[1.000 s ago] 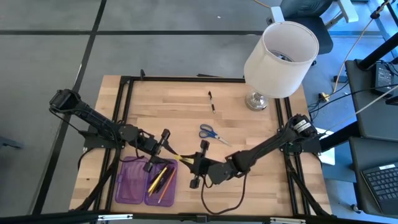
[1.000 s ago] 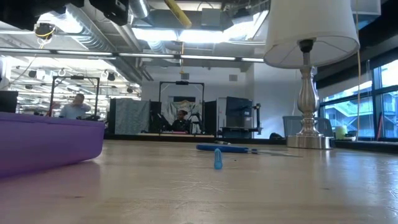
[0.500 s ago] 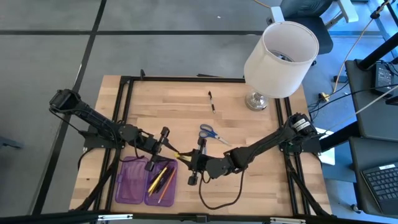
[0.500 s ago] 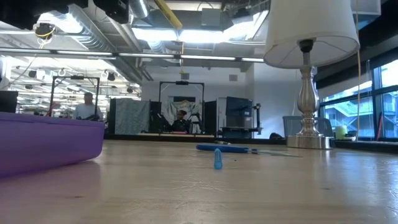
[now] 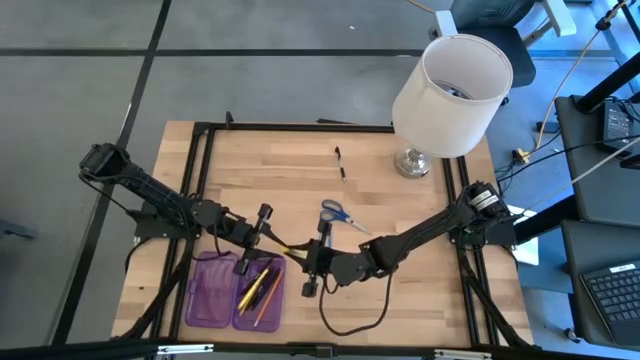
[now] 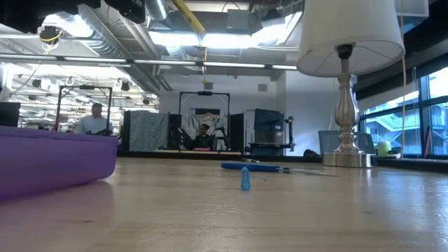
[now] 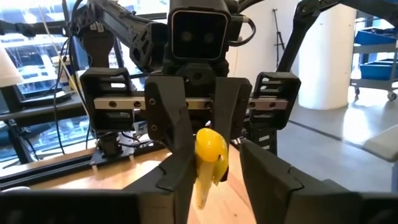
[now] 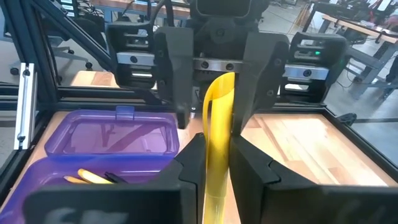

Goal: Pick & place school supplies into a supply box
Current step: Put the yellow pen into the violet box

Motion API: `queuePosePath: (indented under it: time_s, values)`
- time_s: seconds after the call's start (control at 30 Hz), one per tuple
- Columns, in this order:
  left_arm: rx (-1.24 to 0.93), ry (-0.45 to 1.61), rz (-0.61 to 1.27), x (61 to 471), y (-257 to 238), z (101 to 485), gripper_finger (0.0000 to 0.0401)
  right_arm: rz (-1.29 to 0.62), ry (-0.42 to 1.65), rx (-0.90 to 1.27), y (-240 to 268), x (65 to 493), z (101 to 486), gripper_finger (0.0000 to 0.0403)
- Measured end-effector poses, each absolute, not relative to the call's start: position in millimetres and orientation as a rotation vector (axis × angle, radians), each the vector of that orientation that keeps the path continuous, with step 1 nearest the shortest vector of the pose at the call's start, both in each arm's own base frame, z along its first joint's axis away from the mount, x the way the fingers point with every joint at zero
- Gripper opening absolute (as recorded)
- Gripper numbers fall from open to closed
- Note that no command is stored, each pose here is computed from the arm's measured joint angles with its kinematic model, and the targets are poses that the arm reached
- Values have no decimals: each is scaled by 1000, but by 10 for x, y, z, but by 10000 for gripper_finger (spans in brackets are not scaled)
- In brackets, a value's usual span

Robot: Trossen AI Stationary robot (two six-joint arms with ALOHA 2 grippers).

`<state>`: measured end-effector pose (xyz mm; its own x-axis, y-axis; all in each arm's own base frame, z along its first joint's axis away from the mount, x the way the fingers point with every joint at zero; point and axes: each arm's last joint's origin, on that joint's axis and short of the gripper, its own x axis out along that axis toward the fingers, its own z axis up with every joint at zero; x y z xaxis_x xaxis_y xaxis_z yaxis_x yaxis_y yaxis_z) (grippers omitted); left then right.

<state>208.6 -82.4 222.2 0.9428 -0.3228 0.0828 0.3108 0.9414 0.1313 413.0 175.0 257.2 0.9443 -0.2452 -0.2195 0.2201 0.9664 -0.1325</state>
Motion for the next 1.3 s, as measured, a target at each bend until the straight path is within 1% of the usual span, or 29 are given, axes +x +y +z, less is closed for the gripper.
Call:
queuePosePath:
  time_s: [0.2, 0.3, 0.4, 0.57, 0.67, 0.73, 0.83, 0.97, 1.03, 1.17, 1.23, 1.3]
  values:
    - [125, -104, -323, 2086, -824, 2222, 67, -214, 244, -107, 1756, 4130, 2566, 61]
    - [127, -103, -332, 2085, -829, 2219, 50, -168, 248, -99, 1769, 4132, 2563, 72]
    - [126, -103, -330, 2085, -827, 2218, 48, -163, 263, -86, 1768, 4129, 2548, 95]
    - [124, -105, -326, 2086, -826, 2223, 58, -166, 318, -83, 1749, 4117, 2488, 153]
    - [99, -99, -327, 2086, -826, 2221, 56, -169, 377, -113, 1737, 4095, 2430, 183]
    - [57, -68, -331, 2082, -824, 2204, 54, -181, 433, -104, 1725, 4069, 2374, 196]
    - [-34, 41, -329, 2073, -822, 2126, 54, -210, 532, -66, 1700, 4011, 2276, 206]
    - [-221, 264, -354, 2024, -837, 1968, 54, -274, 671, -32, 1652, 3911, 2151, 209]
    - [-365, 387, -391, 1991, -847, 1900, 54, -308, 732, -20, 1627, 3858, 2102, 210]
    - [-665, 554, -444, 1962, -886, 1877, 54, -359, 816, -20, 1573, 3786, 2041, 210]
    - [-750, 625, -423, 1961, -903, 1879, 54, -372, 833, -22, 1549, 3776, 2031, 210]
    - [-797, 719, -352, 1953, -907, 1834, 54, -374, 837, -25, 1541, 3776, 2028, 210]
